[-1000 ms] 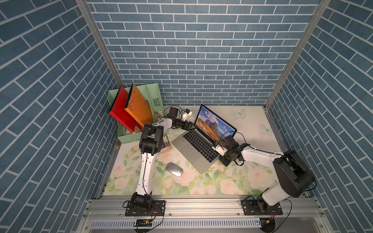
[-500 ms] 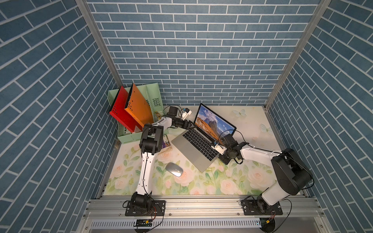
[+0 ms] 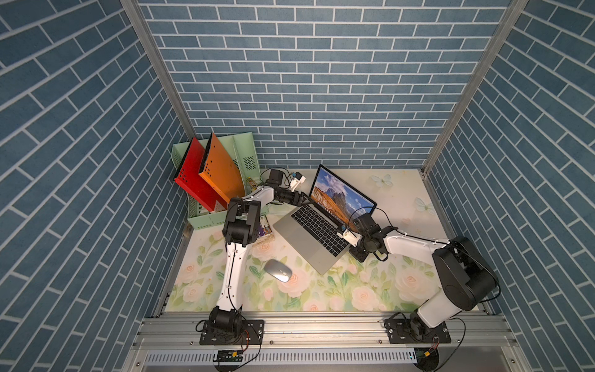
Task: Insert the wireless mouse receiver into the laptop
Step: Insert the USB plug into the USB port.
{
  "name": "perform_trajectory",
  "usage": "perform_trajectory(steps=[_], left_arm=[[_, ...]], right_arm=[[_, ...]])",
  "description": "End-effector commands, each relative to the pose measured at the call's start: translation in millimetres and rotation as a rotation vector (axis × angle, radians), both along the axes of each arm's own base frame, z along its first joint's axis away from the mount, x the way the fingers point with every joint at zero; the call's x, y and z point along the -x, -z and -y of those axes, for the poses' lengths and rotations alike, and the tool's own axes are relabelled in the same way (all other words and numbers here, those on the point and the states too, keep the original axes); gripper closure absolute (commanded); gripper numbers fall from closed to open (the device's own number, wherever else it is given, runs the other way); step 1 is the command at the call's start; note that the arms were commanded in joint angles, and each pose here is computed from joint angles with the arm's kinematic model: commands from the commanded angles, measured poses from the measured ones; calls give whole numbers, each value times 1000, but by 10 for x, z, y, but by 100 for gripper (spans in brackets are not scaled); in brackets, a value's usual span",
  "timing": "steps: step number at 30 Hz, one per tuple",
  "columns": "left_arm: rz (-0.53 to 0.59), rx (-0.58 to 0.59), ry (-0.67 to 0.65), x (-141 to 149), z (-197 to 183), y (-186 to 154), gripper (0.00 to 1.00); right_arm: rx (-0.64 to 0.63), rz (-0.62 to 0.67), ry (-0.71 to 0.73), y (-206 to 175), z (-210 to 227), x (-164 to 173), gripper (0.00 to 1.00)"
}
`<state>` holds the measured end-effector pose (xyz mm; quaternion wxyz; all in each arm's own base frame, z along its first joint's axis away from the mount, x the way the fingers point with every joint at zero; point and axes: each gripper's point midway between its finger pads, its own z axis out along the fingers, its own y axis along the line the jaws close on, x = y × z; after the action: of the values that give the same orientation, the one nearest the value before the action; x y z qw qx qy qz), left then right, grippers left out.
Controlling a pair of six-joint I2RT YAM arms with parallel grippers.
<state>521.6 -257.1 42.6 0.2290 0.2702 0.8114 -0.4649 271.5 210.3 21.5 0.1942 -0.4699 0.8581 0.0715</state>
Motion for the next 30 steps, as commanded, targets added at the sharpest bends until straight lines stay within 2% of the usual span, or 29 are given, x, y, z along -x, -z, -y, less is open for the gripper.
perform_trajectory(steps=[1,6,14,20,24,27,30], left_arm=[[-244,-120,-20,358,-117,763,21],[-248,-122,-11,376,-117,762,23],[-259,-122,-2,398,-104,780,23],[-267,-124,11,425,-94,789,23],[-277,-127,25,459,-83,796,24],[-286,-130,38,492,-73,813,24],[-290,-132,41,505,-72,820,25]], right_arm=[[-130,211,-35,-400,-384,-527,100],[-136,234,-49,-430,-416,-568,100],[-51,294,-99,-449,-350,-691,100],[-201,191,-176,-419,-615,-618,100],[-189,190,-212,-377,-660,-656,100],[-164,248,-189,-429,-632,-792,100],[-150,264,-99,-460,-613,-965,100]])
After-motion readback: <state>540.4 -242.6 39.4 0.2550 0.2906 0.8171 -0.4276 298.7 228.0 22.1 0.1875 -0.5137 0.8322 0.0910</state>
